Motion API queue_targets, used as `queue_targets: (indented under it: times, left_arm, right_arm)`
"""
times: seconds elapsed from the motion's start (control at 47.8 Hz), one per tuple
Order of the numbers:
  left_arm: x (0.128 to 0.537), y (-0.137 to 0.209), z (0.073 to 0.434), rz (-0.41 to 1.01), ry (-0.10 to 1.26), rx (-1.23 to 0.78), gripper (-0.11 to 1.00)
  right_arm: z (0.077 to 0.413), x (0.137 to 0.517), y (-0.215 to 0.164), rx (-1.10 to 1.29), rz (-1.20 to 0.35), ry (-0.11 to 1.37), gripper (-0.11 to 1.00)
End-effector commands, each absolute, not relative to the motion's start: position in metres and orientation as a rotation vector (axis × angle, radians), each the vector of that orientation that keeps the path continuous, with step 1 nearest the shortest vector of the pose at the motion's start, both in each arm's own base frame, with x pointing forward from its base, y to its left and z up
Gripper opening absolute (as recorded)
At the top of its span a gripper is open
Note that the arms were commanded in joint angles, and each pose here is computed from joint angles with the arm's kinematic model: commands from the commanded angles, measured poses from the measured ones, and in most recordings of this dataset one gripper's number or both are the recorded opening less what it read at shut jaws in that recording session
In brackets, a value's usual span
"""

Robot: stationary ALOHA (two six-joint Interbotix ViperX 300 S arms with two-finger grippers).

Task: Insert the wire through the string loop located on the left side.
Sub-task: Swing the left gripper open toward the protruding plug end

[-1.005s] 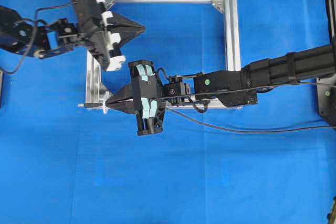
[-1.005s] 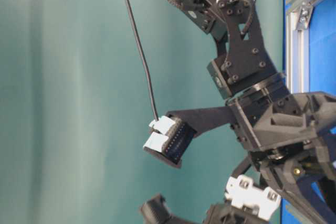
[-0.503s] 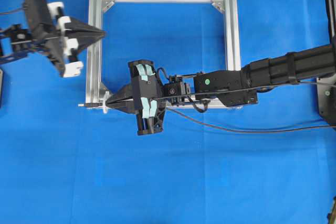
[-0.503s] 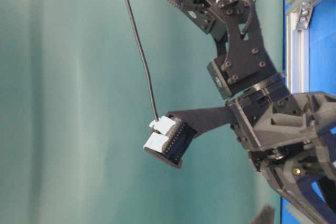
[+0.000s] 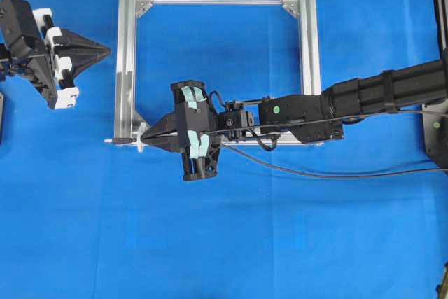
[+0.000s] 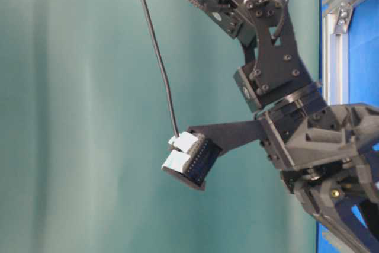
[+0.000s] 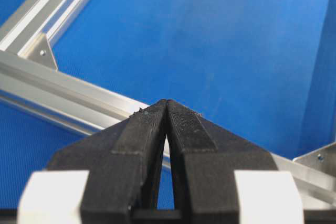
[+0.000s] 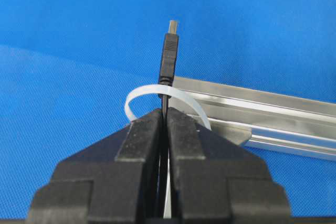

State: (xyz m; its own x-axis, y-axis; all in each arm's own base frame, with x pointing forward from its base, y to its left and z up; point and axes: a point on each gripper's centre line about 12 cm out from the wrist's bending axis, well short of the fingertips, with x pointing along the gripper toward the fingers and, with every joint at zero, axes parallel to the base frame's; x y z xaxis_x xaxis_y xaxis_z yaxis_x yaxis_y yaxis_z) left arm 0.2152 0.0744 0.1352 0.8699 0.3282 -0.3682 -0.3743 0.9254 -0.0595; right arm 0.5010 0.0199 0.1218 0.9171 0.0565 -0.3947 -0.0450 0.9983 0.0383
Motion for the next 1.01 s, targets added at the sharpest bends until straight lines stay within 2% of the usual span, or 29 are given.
queue_targets:
  times: [0.0,0.565,0.984]
  left_arm:
    - [0.220,0.072,0.142,0.351,0.334,-0.119,0.00]
    - [0.218,-0.007,0.157,-0.005,0.271,-0.058,0.00]
    - [0.218,-0.019,0.157,-0.061,0.277,-0.043,0.00]
  right_arm:
    - [0.137,0.506,0.020,0.026,0.054,0.367,0.00]
    - [0.138,0.506,0.020,0.026,0.054,0.364,0.00]
    - [0.138,0.506,0.021,0.026,0.056,0.361,0.00]
